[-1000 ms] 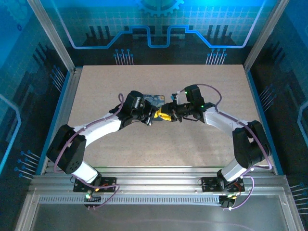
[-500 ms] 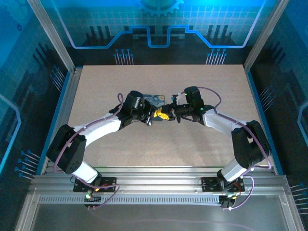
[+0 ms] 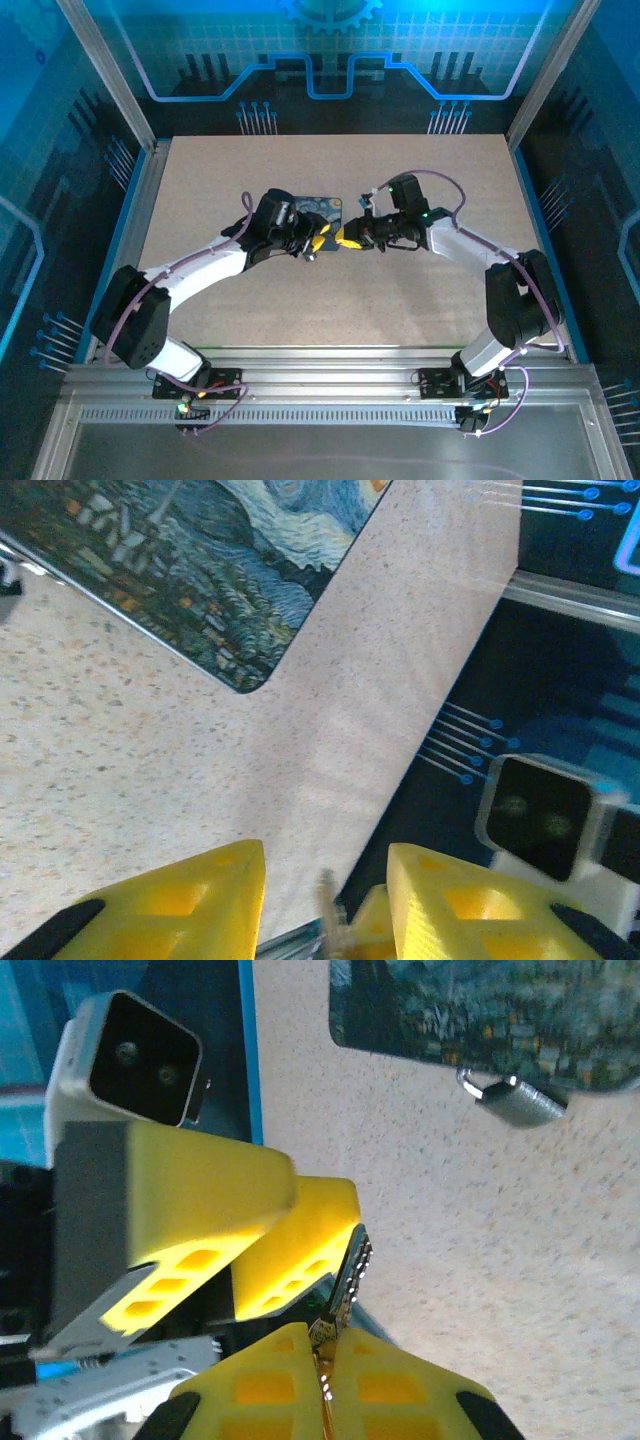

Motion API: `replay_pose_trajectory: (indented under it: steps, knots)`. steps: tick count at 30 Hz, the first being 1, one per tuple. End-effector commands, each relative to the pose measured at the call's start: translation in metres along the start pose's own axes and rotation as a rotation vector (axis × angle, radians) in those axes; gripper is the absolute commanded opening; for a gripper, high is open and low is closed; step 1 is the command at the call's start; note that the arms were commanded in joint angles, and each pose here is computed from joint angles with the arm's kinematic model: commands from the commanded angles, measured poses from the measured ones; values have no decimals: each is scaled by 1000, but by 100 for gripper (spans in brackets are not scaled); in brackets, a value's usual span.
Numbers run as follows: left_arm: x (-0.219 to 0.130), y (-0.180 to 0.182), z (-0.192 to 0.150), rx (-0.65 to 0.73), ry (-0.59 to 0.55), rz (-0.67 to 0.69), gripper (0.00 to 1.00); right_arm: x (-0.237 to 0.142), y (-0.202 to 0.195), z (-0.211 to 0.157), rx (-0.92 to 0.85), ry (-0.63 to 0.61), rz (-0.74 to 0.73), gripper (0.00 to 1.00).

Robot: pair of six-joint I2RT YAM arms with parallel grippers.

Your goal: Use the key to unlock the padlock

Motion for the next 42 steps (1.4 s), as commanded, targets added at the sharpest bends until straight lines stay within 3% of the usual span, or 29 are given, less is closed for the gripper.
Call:
replay_pose_trajectory:
  steps: [1, 5, 11, 25, 42]
  knots:
    - [-11, -7, -2, 111, 29, 29, 38, -16, 8, -11, -270, 66, 0, 1]
    - [-12, -15, -6, 175, 71, 35, 39, -21, 13, -15, -418, 91, -6, 1]
    - [-12, -23, -7, 143, 94, -14, 41, -20, 15, -24, -541, 128, -9, 2]
    - [-10, -24, -21, 139, 152, -19, 33, -16, 23, -11, -591, 38, -33, 3]
    - [-7, -22, -21, 125, 159, -28, 23, -9, 26, -5, -581, 38, -19, 3]
Point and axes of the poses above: each hand's point on the last joint's axis, 136 mm out from that joint toward the fingers, its own x axis out along the fingers, its own y axis along the line the jaws close on, z = x × y, the point moved 6 cm from there along -x, back along the fingers, and after that the axes turned 1 degree about -x, right-handed, at the moved point
